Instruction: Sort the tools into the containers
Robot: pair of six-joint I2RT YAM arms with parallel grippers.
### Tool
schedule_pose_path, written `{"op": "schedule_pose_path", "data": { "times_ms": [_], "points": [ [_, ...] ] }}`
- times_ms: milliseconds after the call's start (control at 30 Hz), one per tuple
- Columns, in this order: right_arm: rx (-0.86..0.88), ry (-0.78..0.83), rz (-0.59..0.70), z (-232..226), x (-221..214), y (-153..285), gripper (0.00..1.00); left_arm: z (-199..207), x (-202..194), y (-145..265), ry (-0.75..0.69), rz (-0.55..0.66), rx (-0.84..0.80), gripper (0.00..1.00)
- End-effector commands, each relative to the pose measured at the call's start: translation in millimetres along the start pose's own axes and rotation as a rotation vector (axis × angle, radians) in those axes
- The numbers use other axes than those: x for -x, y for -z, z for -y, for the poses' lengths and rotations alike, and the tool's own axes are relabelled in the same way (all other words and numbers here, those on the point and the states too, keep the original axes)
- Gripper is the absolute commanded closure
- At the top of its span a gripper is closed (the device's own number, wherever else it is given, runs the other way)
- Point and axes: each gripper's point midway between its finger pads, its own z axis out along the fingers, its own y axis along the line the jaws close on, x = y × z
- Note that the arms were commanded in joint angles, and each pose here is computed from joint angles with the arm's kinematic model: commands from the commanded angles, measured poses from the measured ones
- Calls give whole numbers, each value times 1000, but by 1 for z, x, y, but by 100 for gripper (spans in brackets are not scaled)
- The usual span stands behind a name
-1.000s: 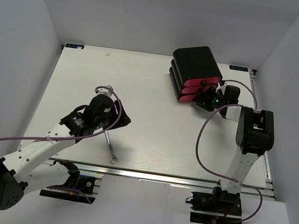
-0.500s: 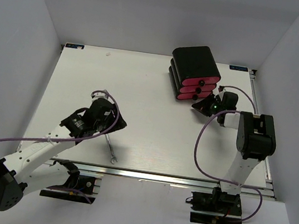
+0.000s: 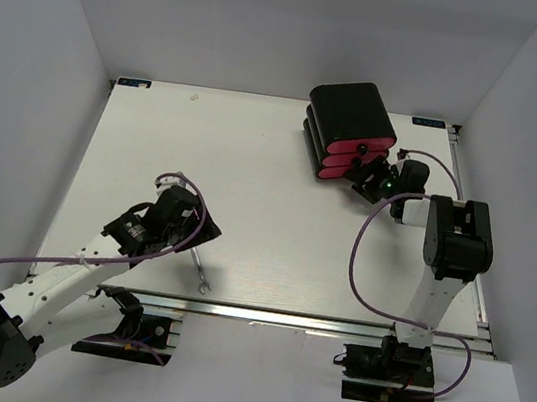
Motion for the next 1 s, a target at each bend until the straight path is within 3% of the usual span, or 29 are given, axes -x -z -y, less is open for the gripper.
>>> {"op": "schedule_pose_path", "data": {
  "times_ms": [0, 300, 433, 633, 967],
  "points": [
    [33, -16, 72, -8, 29, -14, 35, -3, 2, 3, 36, 19, 3, 31],
    [44, -23, 102, -6, 39, -28, 48, -2, 2, 0, 27, 7, 21, 31],
    [59, -10, 109, -8, 36, -24, 64, -2, 0, -2, 25, -1, 19, 31],
    [57, -3, 97, -6, 23, -11, 81, -6, -2, 0, 31, -1, 23, 32],
    [10, -22, 37, 5, -27, 50, 80, -30, -14, -3, 64, -32, 123, 31]
  ]
}}
